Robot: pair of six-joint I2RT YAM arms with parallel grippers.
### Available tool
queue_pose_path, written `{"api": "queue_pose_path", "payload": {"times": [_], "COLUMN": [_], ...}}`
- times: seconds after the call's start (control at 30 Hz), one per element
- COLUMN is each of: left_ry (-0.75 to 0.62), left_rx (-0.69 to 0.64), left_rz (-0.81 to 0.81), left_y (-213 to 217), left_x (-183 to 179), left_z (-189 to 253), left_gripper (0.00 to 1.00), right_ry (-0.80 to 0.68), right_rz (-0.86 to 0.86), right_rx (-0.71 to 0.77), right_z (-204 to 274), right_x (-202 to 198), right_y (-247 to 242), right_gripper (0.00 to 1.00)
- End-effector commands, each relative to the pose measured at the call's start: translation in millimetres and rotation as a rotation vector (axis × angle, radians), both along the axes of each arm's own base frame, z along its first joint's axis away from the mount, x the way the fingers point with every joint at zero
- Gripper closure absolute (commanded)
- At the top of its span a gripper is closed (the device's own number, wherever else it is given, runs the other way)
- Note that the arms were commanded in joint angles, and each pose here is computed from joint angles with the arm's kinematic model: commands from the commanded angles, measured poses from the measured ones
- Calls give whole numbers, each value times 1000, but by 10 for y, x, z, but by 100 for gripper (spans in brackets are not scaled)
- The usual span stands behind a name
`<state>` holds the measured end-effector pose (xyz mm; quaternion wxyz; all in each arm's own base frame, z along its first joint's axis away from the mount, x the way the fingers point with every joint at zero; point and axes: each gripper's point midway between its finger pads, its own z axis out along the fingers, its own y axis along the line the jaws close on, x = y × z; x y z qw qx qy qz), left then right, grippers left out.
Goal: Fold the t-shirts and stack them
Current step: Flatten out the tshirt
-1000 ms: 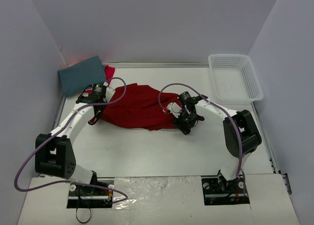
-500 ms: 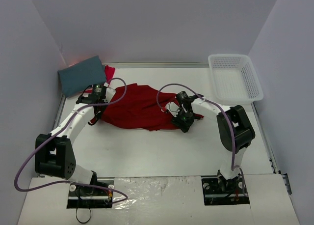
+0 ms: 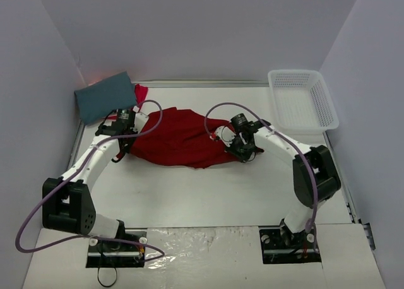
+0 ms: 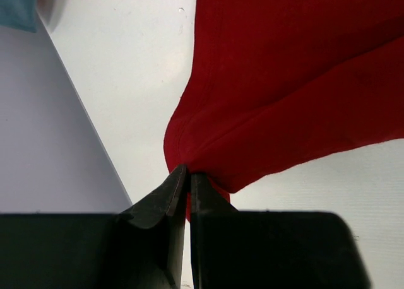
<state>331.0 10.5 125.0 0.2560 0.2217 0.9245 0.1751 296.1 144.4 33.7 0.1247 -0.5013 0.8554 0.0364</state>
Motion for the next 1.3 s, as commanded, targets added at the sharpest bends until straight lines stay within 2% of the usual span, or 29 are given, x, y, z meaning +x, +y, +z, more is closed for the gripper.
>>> {"api": "queue_pose_path", "payload": {"times": [0.0, 0.13, 0.17, 0.23, 0.3, 0.4, 0.57, 0.9, 1.07, 1.27], "left_ry": [-87, -151, -190, -245, -290, -343, -379, -371, -260, -14], "left_rx": [-19, -23, -26, -31, -24, -11, 2, -22, -77, -170], "left_rz": [-33, -43, -41, -27, -20, -14, -17, -61, -251, -500], "left_y": [-17, 1, 14, 72, 116, 181, 218, 169, -72, -381], "left_x": [22, -11, -25, -74, -115, -248, -369, -526, -679, -999], "left_z": [396, 727, 904, 1129, 1355, 1640, 1827, 1800, 1611, 1164], "left_gripper": [98, 98, 98, 98, 98, 98, 98, 98, 98, 98], "right_ry": [-100, -221, -293, -370, -483, -574, -619, -633, -621, -554], "right_rz": [-13, -40, -60, -81, -112, -158, -194, -201, -197, -195], "right_rx": [26, 127, 175, 216, 238, 221, 198, 230, 229, 214], "right_z": [589, 1301, 1627, 1938, 2299, 2558, 2649, 2697, 2652, 2433], "right_x": [-25, 35, 67, 82, 74, 39, -24, -108, -135, -126], "right_y": [-135, -271, -365, -479, -639, -791, -918, -912, -910, -902], "right_gripper": [100, 100, 100, 100, 100, 100, 100, 100, 100, 100]}}
